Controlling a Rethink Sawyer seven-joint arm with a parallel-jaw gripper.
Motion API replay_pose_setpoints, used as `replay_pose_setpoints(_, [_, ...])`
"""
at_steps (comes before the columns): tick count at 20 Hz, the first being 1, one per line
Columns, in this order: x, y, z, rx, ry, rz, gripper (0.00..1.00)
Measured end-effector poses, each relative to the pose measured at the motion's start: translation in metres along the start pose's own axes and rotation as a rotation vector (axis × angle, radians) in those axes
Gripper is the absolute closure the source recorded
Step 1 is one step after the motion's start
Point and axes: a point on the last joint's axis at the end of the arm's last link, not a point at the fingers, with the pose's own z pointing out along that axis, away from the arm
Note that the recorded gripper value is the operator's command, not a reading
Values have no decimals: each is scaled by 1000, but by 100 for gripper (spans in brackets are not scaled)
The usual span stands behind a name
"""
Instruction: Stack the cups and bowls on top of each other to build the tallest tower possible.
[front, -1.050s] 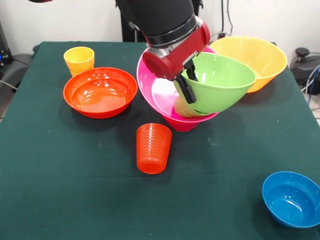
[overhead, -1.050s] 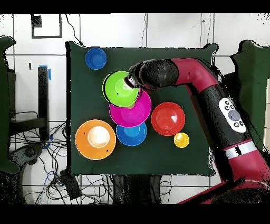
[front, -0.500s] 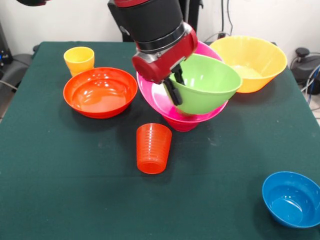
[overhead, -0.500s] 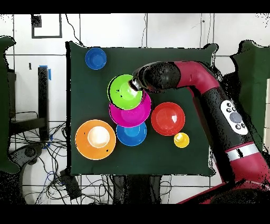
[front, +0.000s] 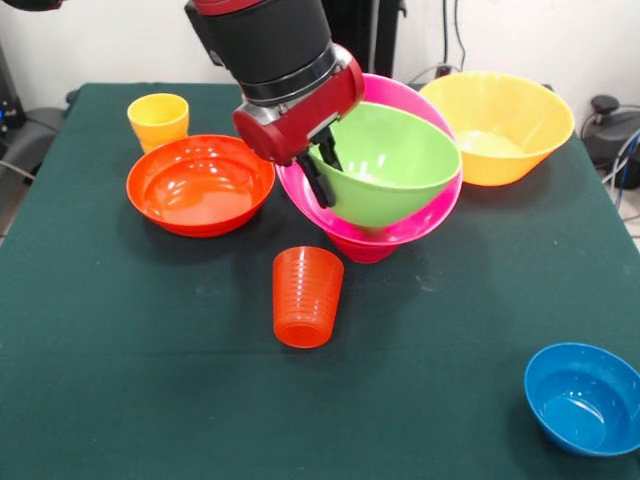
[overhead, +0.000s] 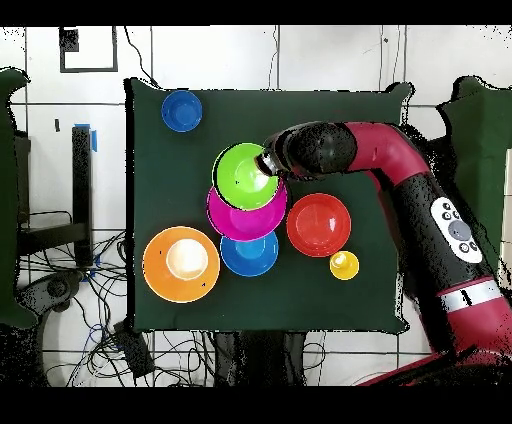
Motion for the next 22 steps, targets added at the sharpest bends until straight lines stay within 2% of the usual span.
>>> replay_pose_setpoints(12, [25,4,-1,-22,0,15,100])
replay_pose_setpoints(22, [22,15,-5,34,-50,-19,100])
